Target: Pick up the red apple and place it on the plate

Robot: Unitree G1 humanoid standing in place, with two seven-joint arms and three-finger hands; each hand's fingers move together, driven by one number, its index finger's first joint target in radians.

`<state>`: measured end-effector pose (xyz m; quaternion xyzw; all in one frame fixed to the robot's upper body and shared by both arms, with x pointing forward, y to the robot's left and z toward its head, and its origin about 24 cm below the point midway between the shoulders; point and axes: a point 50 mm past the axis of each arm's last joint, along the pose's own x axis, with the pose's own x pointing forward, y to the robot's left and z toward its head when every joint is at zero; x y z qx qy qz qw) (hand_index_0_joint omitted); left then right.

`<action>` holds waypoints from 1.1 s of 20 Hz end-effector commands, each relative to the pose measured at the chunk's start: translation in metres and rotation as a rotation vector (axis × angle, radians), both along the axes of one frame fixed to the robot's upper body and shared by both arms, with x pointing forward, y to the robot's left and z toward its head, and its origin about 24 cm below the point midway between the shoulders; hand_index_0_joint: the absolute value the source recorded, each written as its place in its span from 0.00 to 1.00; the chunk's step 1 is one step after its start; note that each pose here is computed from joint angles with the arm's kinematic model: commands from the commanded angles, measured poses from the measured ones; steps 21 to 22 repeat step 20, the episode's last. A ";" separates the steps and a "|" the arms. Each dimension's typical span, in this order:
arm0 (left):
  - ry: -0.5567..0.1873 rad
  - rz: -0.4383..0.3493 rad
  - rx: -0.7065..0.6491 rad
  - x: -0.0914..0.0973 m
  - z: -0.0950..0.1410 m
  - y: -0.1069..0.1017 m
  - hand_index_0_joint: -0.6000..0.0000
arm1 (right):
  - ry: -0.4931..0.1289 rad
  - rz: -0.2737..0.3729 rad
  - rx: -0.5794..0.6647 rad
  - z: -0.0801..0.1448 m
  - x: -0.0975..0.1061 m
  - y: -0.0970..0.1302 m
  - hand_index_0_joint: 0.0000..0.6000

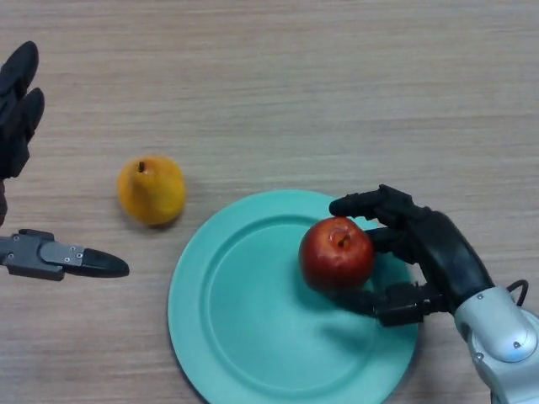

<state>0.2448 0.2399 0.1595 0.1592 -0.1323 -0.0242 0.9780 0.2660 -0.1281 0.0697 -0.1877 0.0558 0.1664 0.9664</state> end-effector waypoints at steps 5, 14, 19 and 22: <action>-0.208 -0.060 0.053 -0.012 0.046 -0.005 1.00 | -0.409 0.004 0.152 0.107 -0.002 -0.028 0.00; -0.069 -0.176 -0.053 -0.015 0.044 -0.009 1.00 | -0.554 -0.079 0.133 0.140 -0.029 -0.068 0.00; -0.067 -0.205 -0.044 -0.010 0.040 -0.019 1.00 | -0.553 -0.126 0.178 0.142 -0.025 -0.072 0.00; -0.071 -0.206 -0.048 -0.010 0.040 -0.019 1.00 | -0.551 -0.130 0.180 0.141 -0.025 -0.073 0.00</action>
